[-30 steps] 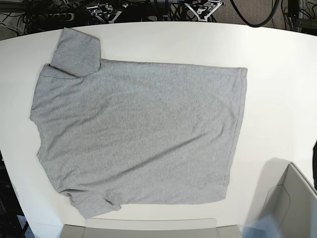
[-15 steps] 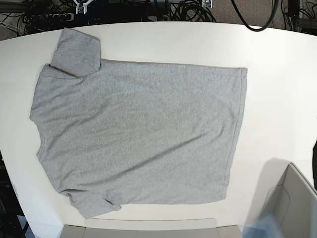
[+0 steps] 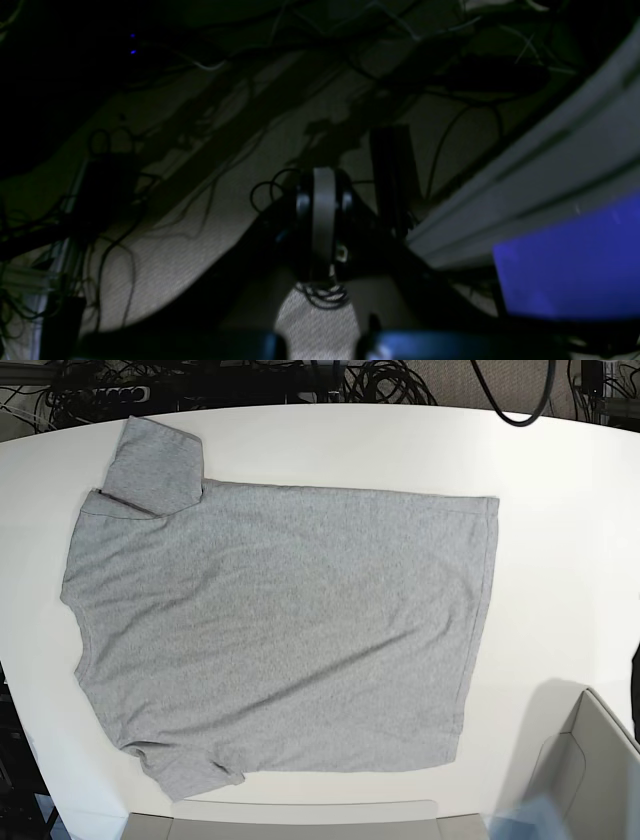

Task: Fold the T-shirt properly
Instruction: 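Lower both grippers onto the shirt's collar-side corners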

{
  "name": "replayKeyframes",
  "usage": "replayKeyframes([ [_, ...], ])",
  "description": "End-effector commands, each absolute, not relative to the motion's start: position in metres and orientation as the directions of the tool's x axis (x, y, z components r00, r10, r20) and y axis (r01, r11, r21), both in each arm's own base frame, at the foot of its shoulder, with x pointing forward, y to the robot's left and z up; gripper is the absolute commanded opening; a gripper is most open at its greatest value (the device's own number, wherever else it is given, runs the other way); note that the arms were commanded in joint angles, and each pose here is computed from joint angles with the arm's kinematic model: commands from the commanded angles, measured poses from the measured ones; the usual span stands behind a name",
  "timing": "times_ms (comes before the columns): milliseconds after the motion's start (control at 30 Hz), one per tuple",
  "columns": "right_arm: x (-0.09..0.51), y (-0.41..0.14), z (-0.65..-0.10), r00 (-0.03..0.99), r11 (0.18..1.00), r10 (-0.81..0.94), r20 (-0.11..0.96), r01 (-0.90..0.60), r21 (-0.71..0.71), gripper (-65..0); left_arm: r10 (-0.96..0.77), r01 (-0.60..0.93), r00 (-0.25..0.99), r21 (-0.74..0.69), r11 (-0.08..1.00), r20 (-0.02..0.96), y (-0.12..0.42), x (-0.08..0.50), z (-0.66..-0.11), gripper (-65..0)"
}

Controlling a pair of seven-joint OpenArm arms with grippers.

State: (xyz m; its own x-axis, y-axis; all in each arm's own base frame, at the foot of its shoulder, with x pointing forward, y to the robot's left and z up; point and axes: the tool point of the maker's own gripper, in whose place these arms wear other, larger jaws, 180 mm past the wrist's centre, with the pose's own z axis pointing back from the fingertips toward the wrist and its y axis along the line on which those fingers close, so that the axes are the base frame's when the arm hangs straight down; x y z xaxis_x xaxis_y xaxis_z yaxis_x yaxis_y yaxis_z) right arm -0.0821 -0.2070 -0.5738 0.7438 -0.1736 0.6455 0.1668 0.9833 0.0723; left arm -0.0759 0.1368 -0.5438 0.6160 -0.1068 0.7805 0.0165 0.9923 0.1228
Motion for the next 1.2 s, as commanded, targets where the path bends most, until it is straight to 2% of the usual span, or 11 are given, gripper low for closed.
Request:
replayKeyframes([
  [0,-0.087,-0.218,-0.567,0.733,0.984,-0.163,0.661,0.171,0.054,-64.8,-0.127,0.021,0.553,0.138,0.990,0.824,0.138,-0.080,-0.525,-64.6],
  [200,-0.101,-0.208,-0.547,0.700,0.984,-0.174,0.693,0.156,0.090,-64.8,-0.147,0.010,0.400,0.156,0.988,0.905,0.140,-0.074,-0.473,-64.6],
  [300,-0.094,-0.198,-0.522,0.621,0.976,-0.214,0.754,0.168,0.139,-64.7,-0.155,0.006,0.291,0.160,0.987,0.944,0.140,-0.062,-0.436,-63.8],
  [467,-0.068,-0.176,-0.453,0.461,0.953,-0.303,0.834,0.159,0.258,-64.7,-0.165,-0.001,0.161,0.167,0.986,0.973,0.139,-0.045,-0.381,-56.9],
  [533,-0.051,-0.165,-0.426,0.438,0.938,-0.346,0.829,0.145,0.315,-64.7,-0.167,-0.005,0.125,0.169,0.986,0.978,0.139,-0.039,-0.364,-56.6],
  [733,-0.004,-0.162,-0.369,0.473,0.877,-0.462,0.751,0.120,0.465,-64.7,-0.171,-0.014,0.015,0.171,0.985,0.985,0.137,-0.020,-0.328,-56.5],
  [833,0.013,-0.168,-0.346,0.485,0.849,-0.496,0.720,0.098,0.519,-64.7,-0.171,-0.028,0.005,0.171,0.985,0.985,0.139,0.001,-0.320,-56.4],
  [1000,0.032,-0.193,-0.339,0.494,0.843,-0.509,0.704,0.123,0.523,-63.3,-0.162,-0.043,0.072,0.166,0.985,0.984,0.142,0.027,-0.311,-56.4],
  [1167,0.052,-0.231,-0.345,0.494,0.835,-0.539,0.682,0.206,0.511,-48.7,-0.109,-0.030,0.139,0.115,0.993,0.984,0.132,0.052,-0.311,-56.4],
])
